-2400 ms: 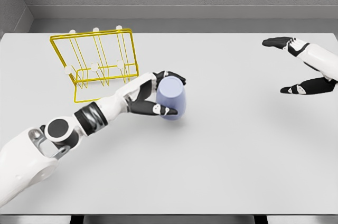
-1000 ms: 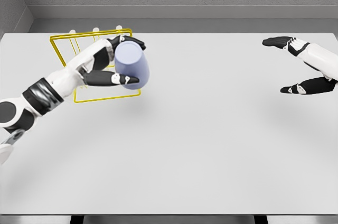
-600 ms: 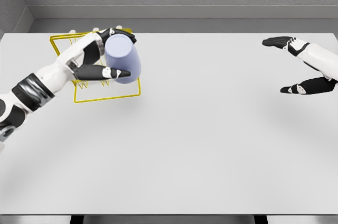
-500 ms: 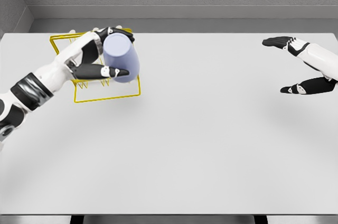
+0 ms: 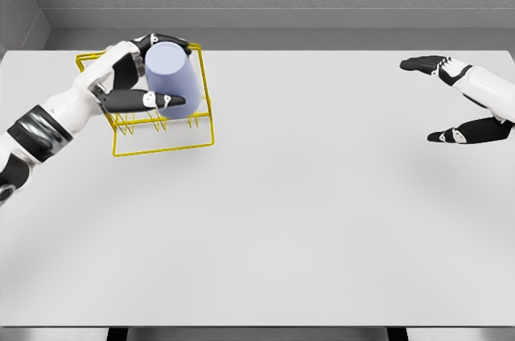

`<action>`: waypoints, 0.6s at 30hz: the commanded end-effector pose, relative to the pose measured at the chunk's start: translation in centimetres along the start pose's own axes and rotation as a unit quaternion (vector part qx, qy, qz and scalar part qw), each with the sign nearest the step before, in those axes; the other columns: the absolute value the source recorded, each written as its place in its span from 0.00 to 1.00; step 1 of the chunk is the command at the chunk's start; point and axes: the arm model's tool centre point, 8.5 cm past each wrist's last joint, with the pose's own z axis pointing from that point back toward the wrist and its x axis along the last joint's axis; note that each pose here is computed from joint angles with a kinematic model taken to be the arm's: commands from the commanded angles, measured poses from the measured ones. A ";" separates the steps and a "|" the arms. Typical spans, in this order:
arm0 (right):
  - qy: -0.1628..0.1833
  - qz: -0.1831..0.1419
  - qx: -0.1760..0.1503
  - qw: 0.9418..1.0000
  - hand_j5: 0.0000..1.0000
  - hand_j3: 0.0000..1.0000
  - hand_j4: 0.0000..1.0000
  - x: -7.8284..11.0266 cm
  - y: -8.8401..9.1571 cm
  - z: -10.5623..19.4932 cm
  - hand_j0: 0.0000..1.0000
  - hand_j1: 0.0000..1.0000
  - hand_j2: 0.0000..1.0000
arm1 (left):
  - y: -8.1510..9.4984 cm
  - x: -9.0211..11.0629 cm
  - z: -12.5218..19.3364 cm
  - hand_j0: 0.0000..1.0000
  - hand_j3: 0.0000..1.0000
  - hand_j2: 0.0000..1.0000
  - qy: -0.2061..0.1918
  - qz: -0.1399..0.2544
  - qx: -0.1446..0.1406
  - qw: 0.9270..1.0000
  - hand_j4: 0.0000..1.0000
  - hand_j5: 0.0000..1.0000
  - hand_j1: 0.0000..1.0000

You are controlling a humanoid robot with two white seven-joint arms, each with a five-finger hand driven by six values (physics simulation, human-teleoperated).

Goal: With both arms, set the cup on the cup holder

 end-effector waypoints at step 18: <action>0.018 -0.015 -0.003 1.000 1.00 1.00 1.00 -1.2 0.3 0.6 1.00 1.00 1.00 | 0.3 0.1 -0.2 1.00 1.00 1.00 0.001 -0.005 0.003 1.000 1.00 1.00 1.00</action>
